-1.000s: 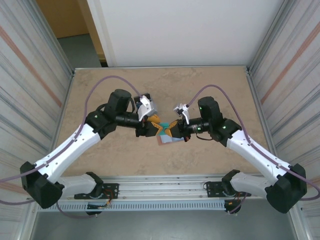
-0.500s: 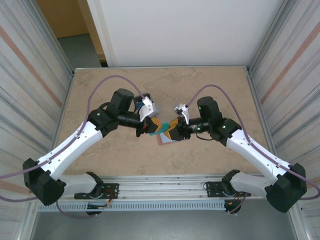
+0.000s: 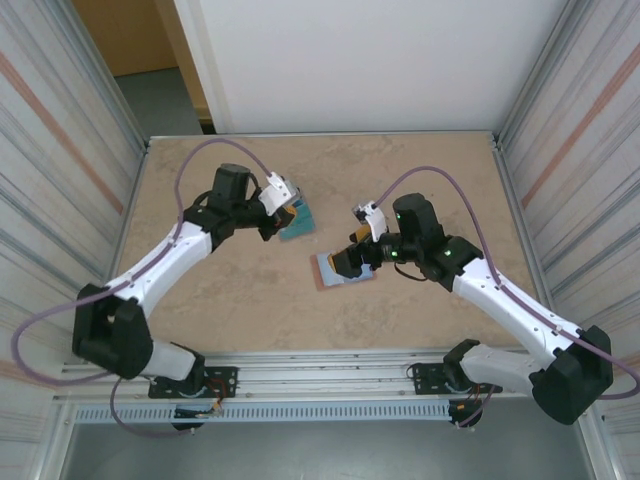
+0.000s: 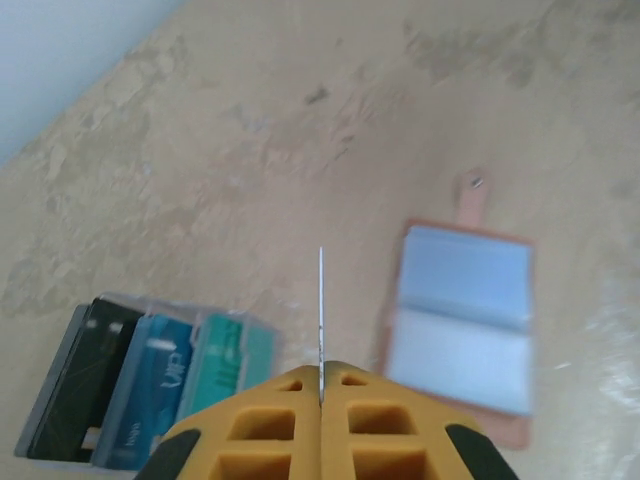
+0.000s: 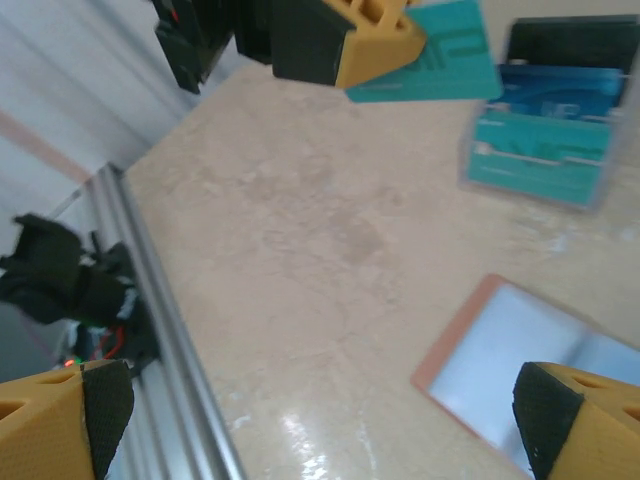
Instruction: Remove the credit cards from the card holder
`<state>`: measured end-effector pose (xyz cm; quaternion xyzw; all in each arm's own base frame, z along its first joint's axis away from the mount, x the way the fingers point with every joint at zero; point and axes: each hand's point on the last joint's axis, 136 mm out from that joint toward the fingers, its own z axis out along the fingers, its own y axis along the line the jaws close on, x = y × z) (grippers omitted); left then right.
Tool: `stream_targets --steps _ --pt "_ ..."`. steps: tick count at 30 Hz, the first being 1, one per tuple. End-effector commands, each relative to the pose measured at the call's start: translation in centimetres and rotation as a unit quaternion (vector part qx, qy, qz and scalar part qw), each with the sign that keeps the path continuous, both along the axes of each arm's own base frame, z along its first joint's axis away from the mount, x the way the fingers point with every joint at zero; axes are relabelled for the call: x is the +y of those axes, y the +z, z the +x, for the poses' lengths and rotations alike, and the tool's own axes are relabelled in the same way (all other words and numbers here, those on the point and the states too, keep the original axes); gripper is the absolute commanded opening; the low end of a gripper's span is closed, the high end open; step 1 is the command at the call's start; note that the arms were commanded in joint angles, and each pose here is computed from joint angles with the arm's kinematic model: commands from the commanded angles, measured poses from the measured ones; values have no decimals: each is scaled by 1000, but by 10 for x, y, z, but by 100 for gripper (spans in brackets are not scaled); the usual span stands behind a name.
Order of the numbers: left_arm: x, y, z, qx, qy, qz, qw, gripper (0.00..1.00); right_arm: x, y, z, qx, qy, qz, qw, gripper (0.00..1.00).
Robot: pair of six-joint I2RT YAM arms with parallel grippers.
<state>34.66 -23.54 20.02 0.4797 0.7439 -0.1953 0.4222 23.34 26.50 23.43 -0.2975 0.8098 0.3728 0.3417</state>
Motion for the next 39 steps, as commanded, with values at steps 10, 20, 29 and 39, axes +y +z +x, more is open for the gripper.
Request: stream_targets --steps 10,20,29,39 --pt "-4 -46 54 -30 -41 33 998 2 -20 -5 27 2 -99 -30 995 99" --pt "-10 -72 69 -3 -46 38 998 2 -22 -4 28 0 -104 -29 994 99" --pt "-12 -89 72 9 -48 39 998 3 -20 -4 28 -1 -99 -27 995 99" --pt "-14 -92 78 11 -55 44 997 3 -19 -5 28 3 -98 -25 995 99"
